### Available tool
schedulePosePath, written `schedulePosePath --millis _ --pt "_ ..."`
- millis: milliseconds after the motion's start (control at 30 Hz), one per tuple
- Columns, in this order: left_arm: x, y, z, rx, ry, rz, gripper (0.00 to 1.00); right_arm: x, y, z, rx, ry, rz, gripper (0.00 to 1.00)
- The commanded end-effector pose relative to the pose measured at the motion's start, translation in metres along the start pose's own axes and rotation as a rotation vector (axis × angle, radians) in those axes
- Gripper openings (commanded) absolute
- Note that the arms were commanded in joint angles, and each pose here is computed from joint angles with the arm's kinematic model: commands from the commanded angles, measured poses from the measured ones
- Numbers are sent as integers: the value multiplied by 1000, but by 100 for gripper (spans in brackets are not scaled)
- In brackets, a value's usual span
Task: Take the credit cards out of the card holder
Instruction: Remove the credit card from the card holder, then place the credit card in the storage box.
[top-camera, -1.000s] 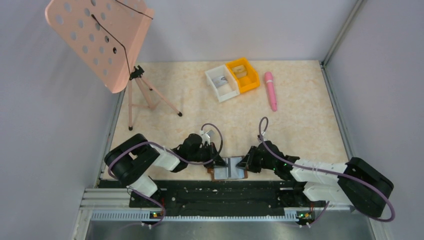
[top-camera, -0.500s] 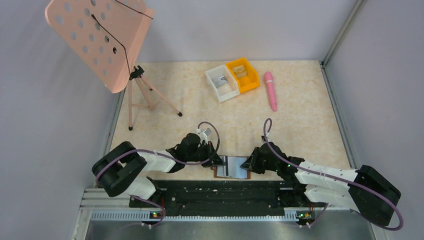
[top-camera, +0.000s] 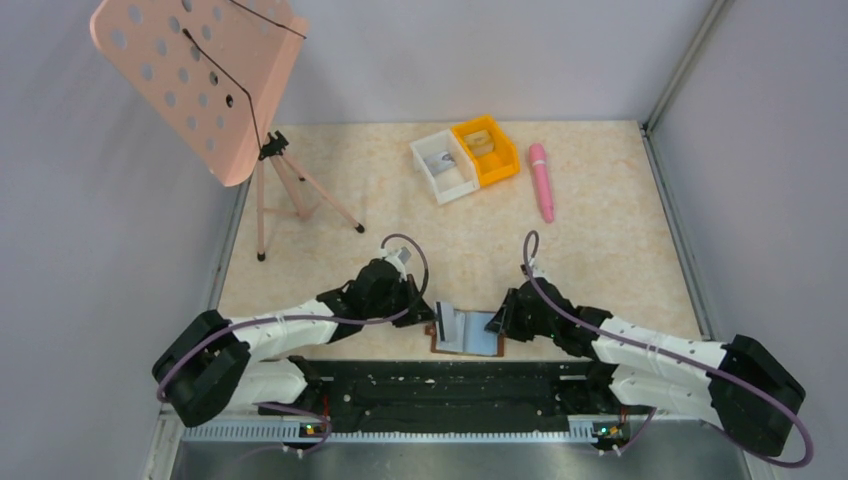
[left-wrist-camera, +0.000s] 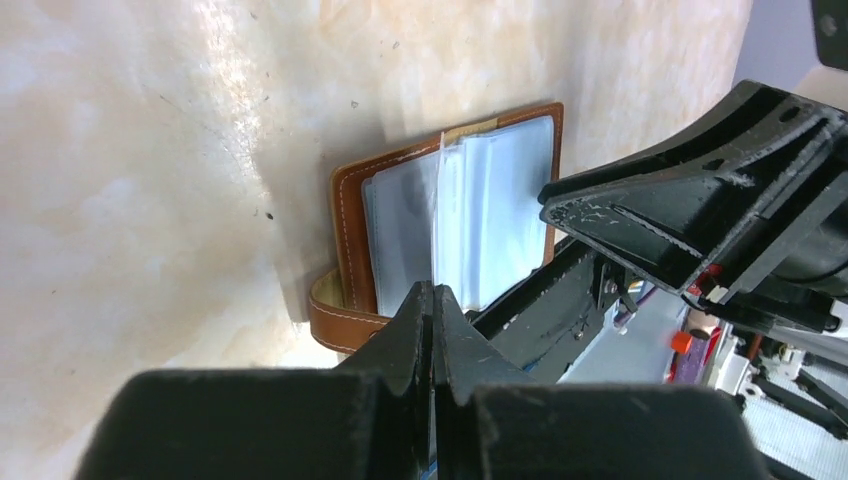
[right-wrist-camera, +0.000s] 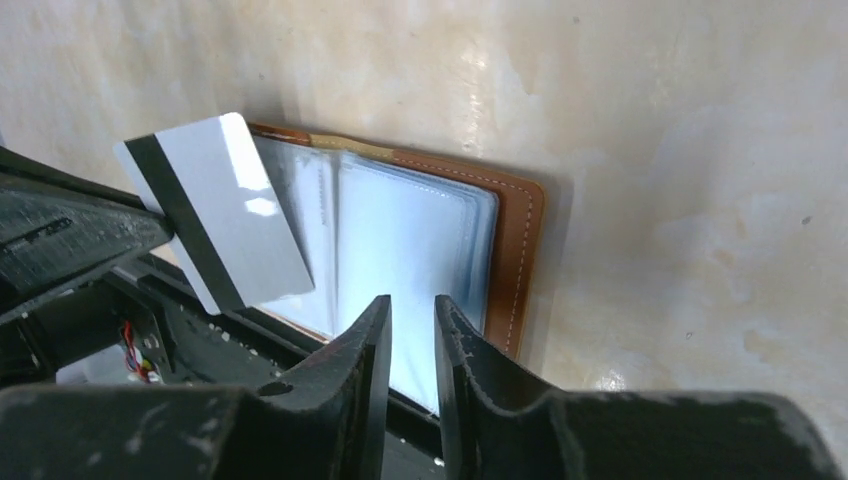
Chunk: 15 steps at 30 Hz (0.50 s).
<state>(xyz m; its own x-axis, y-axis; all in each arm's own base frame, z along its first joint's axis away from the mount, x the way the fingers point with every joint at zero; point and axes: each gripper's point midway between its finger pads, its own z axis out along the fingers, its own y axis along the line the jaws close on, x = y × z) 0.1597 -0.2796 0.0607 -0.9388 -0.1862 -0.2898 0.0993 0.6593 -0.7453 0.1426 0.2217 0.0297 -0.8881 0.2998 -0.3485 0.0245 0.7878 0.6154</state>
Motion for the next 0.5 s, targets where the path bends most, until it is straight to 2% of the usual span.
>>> schedulePosePath --millis 0,100,167,300,367,467 --pt "-26 -17 -15 -29 -93 31 0 -40 38 -19 -69 -124 -169 27" --pt "-33 -31 -27 -2 -115 27 0 -63 73 -35 -161 -201 -297 39" --pt "-39 -43 -34 28 -141 31 0 -78 86 -45 -173 -255 -380 41" --pt "-52 -70 -52 127 -211 130 0 -101 121 -71 -266 -353 -430 46" --pt "-59 -75 -58 134 -252 159 0 -105 137 -83 -301 -358 -445 50" --pt "-71 -72 -69 82 -307 84 0 -97 156 -91 -377 -305 -555 56"
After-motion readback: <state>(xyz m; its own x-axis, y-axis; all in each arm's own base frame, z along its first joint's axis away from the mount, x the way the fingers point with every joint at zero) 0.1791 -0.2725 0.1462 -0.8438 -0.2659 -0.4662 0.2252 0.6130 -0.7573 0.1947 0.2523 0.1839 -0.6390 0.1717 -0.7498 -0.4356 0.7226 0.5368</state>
